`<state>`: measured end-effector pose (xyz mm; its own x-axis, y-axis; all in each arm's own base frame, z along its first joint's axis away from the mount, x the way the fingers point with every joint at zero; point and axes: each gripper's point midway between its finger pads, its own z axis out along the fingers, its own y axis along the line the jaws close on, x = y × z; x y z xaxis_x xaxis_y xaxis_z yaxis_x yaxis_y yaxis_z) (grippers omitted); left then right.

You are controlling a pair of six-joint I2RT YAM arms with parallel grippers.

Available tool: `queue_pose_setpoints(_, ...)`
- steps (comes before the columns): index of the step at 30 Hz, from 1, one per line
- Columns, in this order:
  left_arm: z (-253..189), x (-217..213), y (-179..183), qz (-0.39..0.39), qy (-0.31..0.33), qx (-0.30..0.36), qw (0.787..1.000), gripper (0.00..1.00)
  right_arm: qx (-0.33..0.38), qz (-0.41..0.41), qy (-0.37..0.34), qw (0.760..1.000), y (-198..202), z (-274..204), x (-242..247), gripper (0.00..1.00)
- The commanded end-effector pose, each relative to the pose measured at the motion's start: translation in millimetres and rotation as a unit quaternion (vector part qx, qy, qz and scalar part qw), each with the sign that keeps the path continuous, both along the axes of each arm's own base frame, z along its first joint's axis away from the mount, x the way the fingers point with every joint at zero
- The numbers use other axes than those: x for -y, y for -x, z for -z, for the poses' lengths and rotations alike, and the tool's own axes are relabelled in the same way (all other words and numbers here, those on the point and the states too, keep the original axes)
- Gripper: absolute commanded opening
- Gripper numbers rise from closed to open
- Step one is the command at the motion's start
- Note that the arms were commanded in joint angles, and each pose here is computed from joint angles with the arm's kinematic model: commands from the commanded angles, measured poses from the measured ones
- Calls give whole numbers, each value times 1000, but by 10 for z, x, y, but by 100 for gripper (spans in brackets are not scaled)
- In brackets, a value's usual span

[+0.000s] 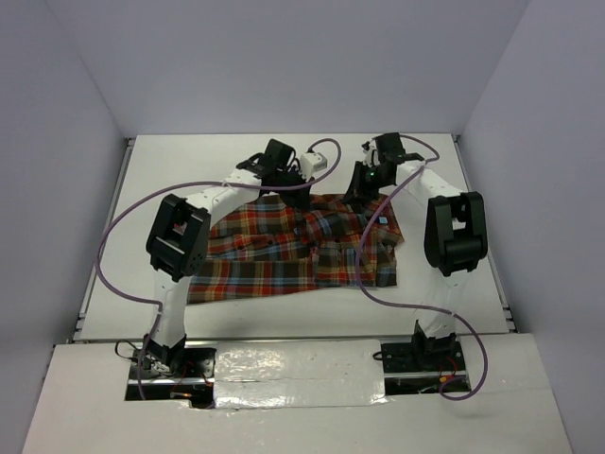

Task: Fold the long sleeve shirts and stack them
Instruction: Fold the shirt

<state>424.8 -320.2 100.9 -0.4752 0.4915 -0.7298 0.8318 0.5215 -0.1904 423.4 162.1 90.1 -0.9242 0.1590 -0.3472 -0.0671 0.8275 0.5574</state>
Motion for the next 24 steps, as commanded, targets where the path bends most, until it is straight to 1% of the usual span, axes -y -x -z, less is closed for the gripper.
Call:
queue_pose_setpoints(1, -41, 61, -266, -13, 15, 42, 999, 0, 42, 9, -7, 999, -284, -227, -46, 18)
queue_pose_setpoints(2, -13, 69, -281, -13, 15, 42, 999, 0, 53, 15, -4, 998, -358, -241, -36, 19)
queue_pose_setpoints(4, 50, 78, -310, -16, 15, 43, 999, 0, 59, 21, -1, 998, -418, -245, -15, 28)
queue_pose_setpoints(5, 63, 86, -345, -21, 18, 49, 998, 0, 64, 23, 2, 998, -437, -238, -9, 30)
queue_pose_setpoints(6, 75, 91, -362, -20, 18, 53, 998, 0, 77, 27, 8, 997, -453, -296, 16, 34)
queue_pose_setpoints(8, 118, 92, -442, -28, 16, 67, 997, 0, 88, 37, 21, 995, -426, -285, 81, 42)
queue_pose_setpoints(9, 122, 90, -479, -31, 15, 74, 997, 0, 111, 48, 31, 992, -427, -418, 137, 44)
queue_pose_setpoints(10, 157, 85, -509, -34, 11, 78, 996, 0, 104, 52, 38, 992, -327, -323, 178, 46)
queue_pose_setpoints(11, 158, 81, -548, -34, 8, 87, 996, 0, 122, 57, 38, 990, -328, -377, 189, 46)
queue_pose_setpoints(12, 167, 72, -584, -37, 5, 94, 995, 0, 145, 63, 36, 987, -284, -532, 202, 47)
queue_pose_setpoints(13, 195, 64, -593, -34, 0, 99, 995, 0, 143, 70, 35, 987, -206, -431, 229, 47)
queue_pose_setpoints(15, 222, 51, -615, -34, -5, 106, 994, 0, 164, 79, 26, 983, -114, -539, 232, 46)
queue_pose_setpoints(16, 238, 48, -616, -31, -7, 108, 994, 1, 153, 82, 29, 984, -8, -407, 246, 46)
queue_pose_setpoints(18, 263, 66, -589, -23, -6, 105, 994, 16, 174, 87, 23, 981, 12, -460, 237, 45)
queue_pose_setpoints(19, 270, 68, -573, -20, -6, 102, 995, 33, 166, 88, 22, 982, 60, -385, 237, 45)
queue_pose_setpoints(20, 277, 71, -562, -18, -6, 100, 995, 41, 164, 89, 21, 982, 85, -369, 229, 45)
queue_pose_setpoints(22, 241, 70, -554, -18, -6, 98, 995, 53, 162, 94, 23, 982, 127, -338, 235, 42)
queue_pose_setpoints(24, 142, 71, -563, -20, -5, 99, 995, 56, 176, 99, 19, 979, 158, -409, 245, 37)
